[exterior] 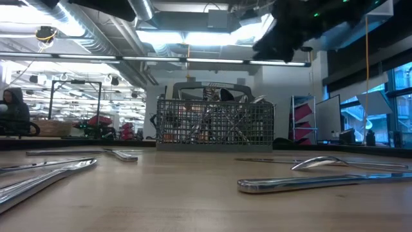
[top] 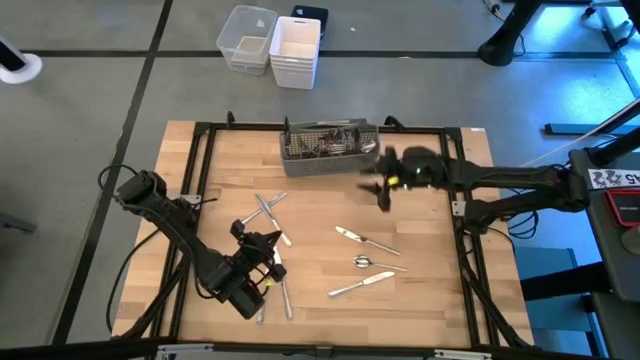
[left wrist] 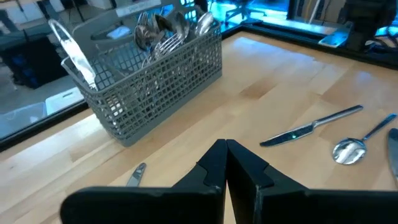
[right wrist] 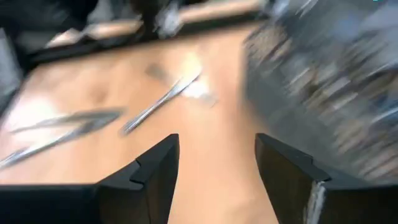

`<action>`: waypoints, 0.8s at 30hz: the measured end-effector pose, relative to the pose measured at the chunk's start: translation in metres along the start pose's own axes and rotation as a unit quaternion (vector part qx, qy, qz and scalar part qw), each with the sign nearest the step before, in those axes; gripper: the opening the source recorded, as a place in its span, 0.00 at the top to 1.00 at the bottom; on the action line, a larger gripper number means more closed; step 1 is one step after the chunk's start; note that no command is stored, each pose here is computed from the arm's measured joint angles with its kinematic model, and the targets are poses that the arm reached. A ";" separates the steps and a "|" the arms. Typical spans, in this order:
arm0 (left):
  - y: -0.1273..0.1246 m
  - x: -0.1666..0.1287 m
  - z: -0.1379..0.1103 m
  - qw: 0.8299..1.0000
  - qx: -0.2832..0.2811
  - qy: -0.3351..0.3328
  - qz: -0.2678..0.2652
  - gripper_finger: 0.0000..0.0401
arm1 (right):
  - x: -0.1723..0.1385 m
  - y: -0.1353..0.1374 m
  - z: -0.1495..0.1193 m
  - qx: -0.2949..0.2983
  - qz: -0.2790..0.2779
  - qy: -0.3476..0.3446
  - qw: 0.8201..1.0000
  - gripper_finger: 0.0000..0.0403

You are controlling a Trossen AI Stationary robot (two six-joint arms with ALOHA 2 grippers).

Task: Sort silverware
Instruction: Put the silver table knife into the gray silverware organizer

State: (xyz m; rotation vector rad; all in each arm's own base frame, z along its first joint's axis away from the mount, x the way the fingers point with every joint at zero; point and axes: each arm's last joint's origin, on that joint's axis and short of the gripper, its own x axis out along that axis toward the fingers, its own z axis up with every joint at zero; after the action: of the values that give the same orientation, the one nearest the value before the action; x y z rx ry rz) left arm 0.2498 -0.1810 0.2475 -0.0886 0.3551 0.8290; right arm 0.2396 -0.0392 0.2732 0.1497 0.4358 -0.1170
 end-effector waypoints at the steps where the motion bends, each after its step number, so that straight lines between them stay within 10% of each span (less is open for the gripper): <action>1: 0.000 0.003 0.001 1.000 0.000 0.006 0.004 0.99 | 0.000 0.006 -0.005 0.010 0.014 0.023 1.000 0.48; 9: -0.009 0.056 0.018 0.994 0.040 0.099 0.001 0.99 | -0.003 0.048 -0.053 0.064 0.041 0.251 0.965 0.48; 24: -0.020 0.163 0.050 0.942 0.177 0.160 -0.236 0.99 | -0.005 0.093 -0.121 0.078 -0.074 0.430 0.896 0.48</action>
State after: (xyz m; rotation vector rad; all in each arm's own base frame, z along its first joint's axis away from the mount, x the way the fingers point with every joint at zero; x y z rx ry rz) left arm 0.3793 -0.0684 0.2368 0.0292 0.7529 0.2616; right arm 0.1988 0.0730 0.1776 0.3284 1.3289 -0.2356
